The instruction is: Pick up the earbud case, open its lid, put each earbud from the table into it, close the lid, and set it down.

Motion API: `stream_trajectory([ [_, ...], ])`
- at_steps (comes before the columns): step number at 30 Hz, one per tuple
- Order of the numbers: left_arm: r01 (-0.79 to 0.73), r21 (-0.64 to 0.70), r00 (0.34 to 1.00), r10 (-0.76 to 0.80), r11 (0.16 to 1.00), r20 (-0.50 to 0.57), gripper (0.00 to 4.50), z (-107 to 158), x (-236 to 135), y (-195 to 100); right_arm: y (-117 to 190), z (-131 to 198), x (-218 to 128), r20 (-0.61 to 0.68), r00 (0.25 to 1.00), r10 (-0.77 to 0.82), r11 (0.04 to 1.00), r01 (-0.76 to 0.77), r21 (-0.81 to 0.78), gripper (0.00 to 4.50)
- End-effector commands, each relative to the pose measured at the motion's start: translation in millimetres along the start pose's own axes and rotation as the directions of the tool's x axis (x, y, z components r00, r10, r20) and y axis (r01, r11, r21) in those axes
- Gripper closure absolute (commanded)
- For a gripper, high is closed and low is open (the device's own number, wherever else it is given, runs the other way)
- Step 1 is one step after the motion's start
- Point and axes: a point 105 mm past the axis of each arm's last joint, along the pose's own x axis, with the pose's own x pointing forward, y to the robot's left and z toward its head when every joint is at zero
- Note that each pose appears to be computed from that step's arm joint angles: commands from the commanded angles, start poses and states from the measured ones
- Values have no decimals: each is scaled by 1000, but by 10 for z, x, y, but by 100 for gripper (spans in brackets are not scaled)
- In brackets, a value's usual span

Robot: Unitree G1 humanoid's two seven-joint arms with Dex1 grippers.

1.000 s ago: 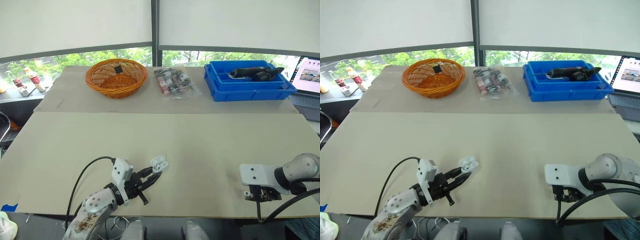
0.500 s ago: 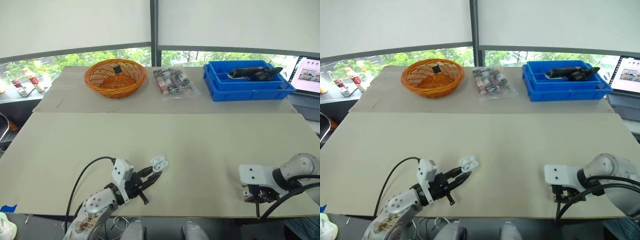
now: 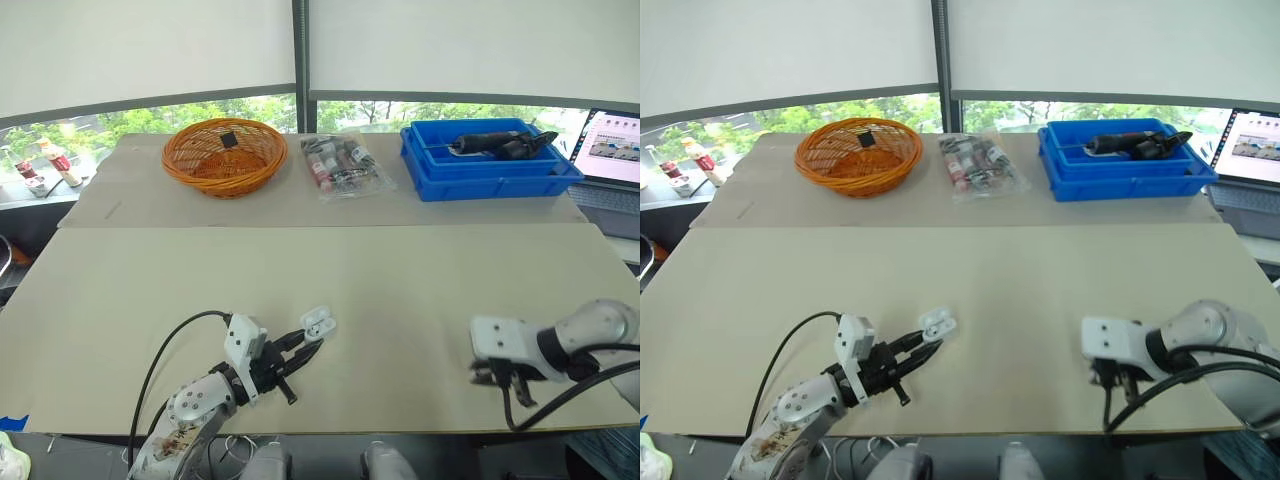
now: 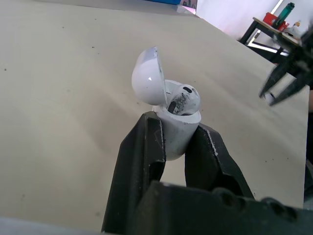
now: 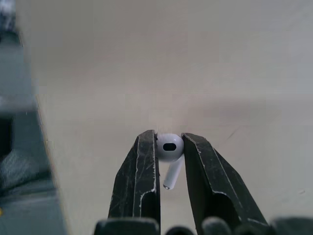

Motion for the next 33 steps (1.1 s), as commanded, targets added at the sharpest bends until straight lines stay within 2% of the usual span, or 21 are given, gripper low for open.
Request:
stream_trajectory([
  [1,23,39,996,-26,999,81,395,197,60,12,-157,495,-58,253,959,-129,991,131,10,415],
  [2,26,46,995,-30,999,97,395,241,89,26,-173,645,-36,345,925,-158,987,160,23,415],
  [5,35,69,989,-44,997,143,395,373,167,59,-219,1083,-28,593,764,-255,964,247,96,415],
  [8,50,85,984,-63,995,167,395,453,213,66,-174,1353,-17,725,623,-293,953,252,168,415],
  [12,73,106,979,-92,992,183,395,534,251,62,-104,1505,96,778,538,-325,945,221,242,415],
  [22,83,126,977,-105,989,185,395,594,261,112,-124,1465,295,777,496,-388,918,285,276,415],
  [33,81,136,977,-105,987,184,395,612,250,134,-169,1281,393,741,522,-424,895,364,256,415],
])
